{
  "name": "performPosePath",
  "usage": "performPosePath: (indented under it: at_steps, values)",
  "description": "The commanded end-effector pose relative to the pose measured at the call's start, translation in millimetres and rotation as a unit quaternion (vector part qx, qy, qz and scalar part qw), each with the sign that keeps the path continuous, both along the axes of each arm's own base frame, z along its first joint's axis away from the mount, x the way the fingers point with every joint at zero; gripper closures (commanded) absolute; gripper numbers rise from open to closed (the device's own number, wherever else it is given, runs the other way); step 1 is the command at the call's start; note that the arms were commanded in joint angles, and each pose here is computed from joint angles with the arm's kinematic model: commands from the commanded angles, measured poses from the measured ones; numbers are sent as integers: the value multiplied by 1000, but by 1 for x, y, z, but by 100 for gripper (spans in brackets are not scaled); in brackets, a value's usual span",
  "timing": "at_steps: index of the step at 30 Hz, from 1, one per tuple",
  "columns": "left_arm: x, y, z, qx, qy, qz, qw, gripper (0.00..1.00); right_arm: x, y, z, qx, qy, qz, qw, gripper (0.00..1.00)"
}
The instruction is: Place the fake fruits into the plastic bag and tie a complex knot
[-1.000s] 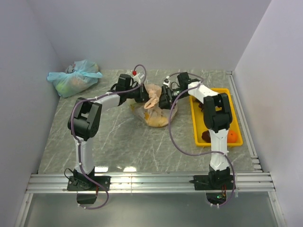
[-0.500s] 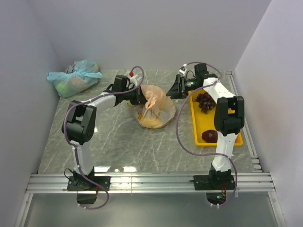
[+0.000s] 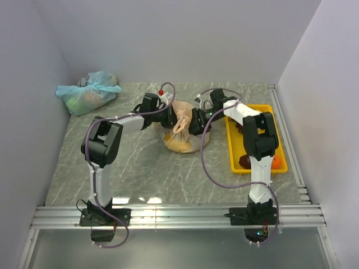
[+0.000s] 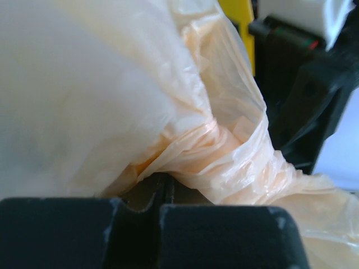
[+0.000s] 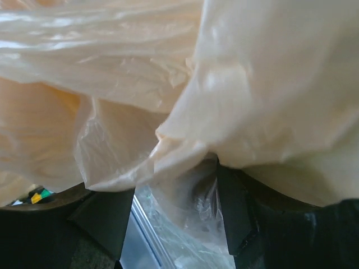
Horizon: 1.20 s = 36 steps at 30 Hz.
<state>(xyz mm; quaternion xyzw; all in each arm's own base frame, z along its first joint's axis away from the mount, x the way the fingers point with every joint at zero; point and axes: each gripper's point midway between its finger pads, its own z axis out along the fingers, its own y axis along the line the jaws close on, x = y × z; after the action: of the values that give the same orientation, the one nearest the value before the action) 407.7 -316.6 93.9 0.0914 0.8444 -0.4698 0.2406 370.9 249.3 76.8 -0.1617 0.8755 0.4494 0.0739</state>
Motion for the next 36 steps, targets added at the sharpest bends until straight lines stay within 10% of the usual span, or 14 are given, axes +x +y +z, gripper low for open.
performPosePath:
  at_steps: [1,10,19,30,36]
  values:
    - [8,-21,11,-62,-5,-6,998,100,-20,5,-7,15,39,10,999,35]
    - [-12,-25,79,-261,29,-50,963,100,-37,62,24,102,68,45,991,30]
    - [-19,-14,90,-262,28,-55,963,100,-17,-34,109,64,-54,51,995,23]
    - [-15,-16,73,-225,23,-53,973,100,71,-15,137,76,-146,-50,985,53]
    - [-11,-19,74,-230,20,-49,972,100,32,12,79,35,-90,14,995,27]
